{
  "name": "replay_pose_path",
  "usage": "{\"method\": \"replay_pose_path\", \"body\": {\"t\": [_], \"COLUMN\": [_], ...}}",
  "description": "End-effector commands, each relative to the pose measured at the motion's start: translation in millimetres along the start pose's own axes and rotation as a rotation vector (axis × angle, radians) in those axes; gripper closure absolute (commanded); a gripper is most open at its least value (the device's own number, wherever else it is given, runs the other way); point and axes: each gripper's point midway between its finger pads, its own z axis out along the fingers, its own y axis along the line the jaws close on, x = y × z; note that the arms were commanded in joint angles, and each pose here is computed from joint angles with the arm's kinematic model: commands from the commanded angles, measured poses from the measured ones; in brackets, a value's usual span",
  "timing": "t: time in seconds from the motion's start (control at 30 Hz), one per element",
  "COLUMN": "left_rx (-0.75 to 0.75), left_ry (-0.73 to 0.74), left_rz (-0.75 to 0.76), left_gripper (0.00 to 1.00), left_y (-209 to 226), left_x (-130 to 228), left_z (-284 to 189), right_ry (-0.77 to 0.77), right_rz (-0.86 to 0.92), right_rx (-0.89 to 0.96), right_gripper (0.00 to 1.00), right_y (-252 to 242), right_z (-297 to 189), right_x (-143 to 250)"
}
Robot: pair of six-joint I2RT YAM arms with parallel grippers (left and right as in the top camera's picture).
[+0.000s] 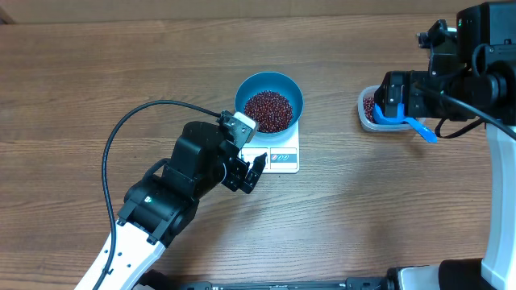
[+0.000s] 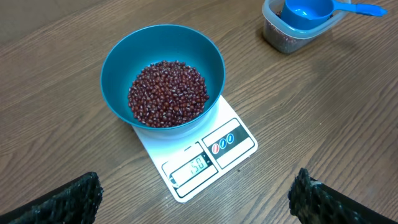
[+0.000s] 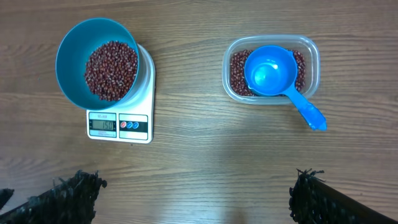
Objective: Scoop item into bowl and weigh 150g on scale
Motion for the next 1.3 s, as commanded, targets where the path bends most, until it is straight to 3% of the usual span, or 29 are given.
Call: {"method": "replay_pose_path", "body": {"t": [0.0, 1.03, 1.27], "left_rx": [0.002, 0.002, 0.001], "left_ry": [0.006, 0.015, 0.086], "left_rz": [-0.010, -0.011, -0.017], "left_gripper": [0.01, 0.00, 0.00], "left_y": [0.1, 0.2, 1.6], "left_x": [2.0, 4.2, 17.4], "left_z": [2.1, 2.6, 22.3], "right_ry": [-0.021, -0.020, -0.020], "right_rz": [-0.073, -0.081, -0.081], "right_rx": [-0.021, -0.018, -0.018], "right_gripper": [0.00, 0.00, 0.00], "right_y": [3.6, 3.0, 3.0], "right_z": [-7.3, -7.1, -7.1], "right_x": [0.3, 0.3, 0.3]}}
